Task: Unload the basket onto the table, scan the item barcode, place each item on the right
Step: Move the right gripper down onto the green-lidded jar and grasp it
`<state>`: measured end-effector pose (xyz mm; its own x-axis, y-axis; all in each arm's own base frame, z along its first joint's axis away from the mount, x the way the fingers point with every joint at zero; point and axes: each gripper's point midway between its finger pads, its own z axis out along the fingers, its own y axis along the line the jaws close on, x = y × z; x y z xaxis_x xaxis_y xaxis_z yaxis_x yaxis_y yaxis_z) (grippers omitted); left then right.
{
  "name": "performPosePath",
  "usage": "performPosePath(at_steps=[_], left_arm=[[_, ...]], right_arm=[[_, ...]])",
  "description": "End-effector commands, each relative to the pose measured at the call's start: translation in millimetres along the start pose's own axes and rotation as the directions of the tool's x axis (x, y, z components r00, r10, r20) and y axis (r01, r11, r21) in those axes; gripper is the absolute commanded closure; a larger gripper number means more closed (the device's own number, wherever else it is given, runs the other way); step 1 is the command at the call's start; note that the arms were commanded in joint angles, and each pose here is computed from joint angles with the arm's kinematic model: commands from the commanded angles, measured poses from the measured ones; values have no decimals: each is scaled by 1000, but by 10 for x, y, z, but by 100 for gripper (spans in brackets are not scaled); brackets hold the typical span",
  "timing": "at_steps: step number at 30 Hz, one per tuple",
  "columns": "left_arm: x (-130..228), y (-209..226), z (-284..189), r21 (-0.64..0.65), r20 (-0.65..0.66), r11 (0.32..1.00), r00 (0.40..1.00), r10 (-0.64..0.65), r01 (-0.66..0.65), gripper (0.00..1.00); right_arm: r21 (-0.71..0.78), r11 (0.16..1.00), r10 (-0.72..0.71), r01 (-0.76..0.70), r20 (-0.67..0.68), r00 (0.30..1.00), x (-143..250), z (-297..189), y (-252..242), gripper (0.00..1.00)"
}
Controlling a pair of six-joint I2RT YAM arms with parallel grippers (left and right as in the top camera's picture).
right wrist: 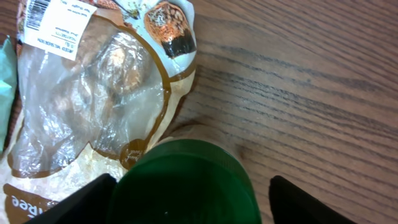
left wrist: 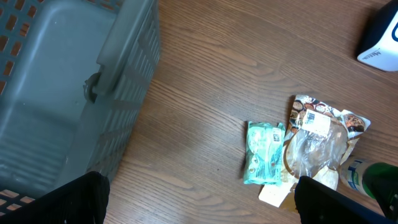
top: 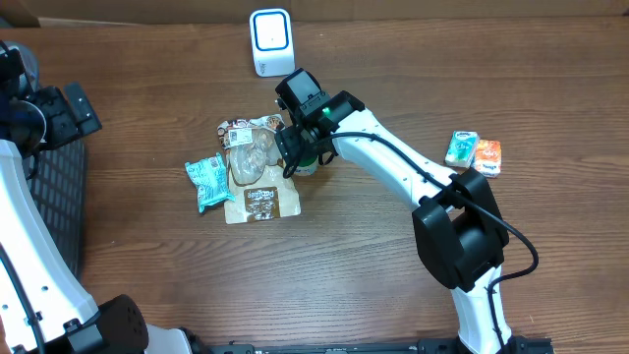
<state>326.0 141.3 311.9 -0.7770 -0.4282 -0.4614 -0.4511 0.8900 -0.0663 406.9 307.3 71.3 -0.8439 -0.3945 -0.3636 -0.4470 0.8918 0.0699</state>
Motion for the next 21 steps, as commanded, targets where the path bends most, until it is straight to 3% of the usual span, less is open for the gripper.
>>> performPosePath(at_steps=[1, 5, 8, 10, 21], left_arm=[[-36, 19, -40, -7, 16, 1000, 1000, 20, -20, 0], [-36, 19, -40, -7, 16, 1000, 1000, 20, -20, 1], [-36, 19, -40, -7, 16, 1000, 1000, 20, -20, 1], [-36, 19, -40, -7, 16, 1000, 1000, 20, -20, 1], [-36, 19, -40, -7, 16, 1000, 1000, 20, -20, 0]], right_arm=[[1, 1000, 2, -2, 0, 1000, -4, 10, -28, 27], [4, 1000, -16, 16, -20, 1000, 47, 6, -34, 27], [1, 984, -177, 177, -45, 983, 102, -8, -45, 38], [-4, 963, -270, 270, -68, 961, 141, -50, -54, 40], [-114, 733, -679, 671, -181, 711, 402, -335, -102, 39]])
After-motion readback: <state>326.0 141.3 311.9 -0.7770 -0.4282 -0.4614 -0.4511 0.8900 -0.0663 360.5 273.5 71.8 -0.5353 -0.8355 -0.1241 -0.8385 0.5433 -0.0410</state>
